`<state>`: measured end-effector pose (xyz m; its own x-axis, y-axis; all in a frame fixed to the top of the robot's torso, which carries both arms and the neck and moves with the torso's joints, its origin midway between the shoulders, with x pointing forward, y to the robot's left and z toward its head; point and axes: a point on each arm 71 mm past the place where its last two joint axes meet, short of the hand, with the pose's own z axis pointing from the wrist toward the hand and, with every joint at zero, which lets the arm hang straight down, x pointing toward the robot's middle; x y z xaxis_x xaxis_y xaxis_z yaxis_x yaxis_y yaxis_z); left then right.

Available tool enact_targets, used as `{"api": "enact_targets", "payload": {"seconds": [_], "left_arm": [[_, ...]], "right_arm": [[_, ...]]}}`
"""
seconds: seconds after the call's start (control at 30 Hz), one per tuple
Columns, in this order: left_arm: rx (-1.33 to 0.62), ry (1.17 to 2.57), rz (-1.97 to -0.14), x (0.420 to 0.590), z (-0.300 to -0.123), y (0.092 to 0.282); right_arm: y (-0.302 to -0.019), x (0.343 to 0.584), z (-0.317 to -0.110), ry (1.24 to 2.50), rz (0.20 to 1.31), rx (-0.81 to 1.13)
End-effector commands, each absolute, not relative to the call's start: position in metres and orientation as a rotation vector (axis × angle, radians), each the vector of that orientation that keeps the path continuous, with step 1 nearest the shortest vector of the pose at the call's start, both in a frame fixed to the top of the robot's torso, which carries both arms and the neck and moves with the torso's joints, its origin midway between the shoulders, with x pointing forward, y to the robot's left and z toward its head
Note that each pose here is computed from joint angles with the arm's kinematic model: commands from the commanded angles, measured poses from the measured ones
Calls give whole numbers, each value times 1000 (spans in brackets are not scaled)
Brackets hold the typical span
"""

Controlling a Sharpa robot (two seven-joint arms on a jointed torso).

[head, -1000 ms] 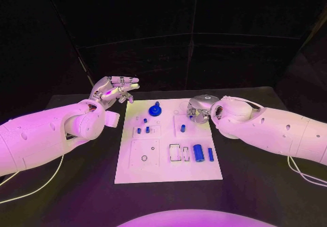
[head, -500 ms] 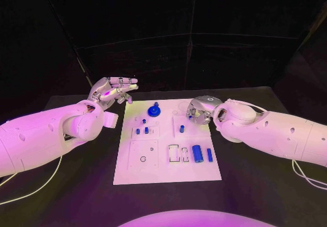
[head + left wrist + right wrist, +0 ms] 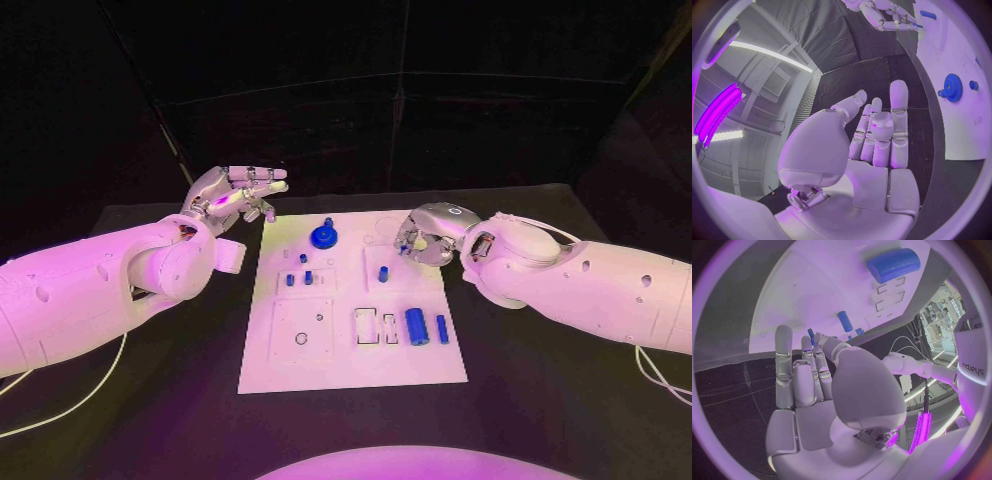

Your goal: Assemble the parts on the task board

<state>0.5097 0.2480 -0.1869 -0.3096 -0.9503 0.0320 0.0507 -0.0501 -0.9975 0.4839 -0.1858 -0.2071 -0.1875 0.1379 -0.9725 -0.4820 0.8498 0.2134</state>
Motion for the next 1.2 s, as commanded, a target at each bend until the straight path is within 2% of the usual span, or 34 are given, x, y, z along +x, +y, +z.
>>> {"api": "enact_targets", "payload": {"seconds": [0.03, 0.4, 0.6, 0.93, 1.2], "left_arm": [[-1029, 1374, -1508, 510, -186, 248], [-1029, 1372, -1505, 510, -186, 249], [-1028, 1371, -1506, 510, -186, 248], [-1024, 1374, -1516, 511, -184, 244], [-1020, 1376, -1523, 511, -182, 241]], "right_arm": [[-183, 479, -199, 1625, 633, -231], [-157, 451, -174, 1554, 799, -201], [-138, 441, -167, 1550, 878, -200], [-100, 446, -176, 1594, 944, -246], [-75, 442, -202, 1628, 971, -301]]}}
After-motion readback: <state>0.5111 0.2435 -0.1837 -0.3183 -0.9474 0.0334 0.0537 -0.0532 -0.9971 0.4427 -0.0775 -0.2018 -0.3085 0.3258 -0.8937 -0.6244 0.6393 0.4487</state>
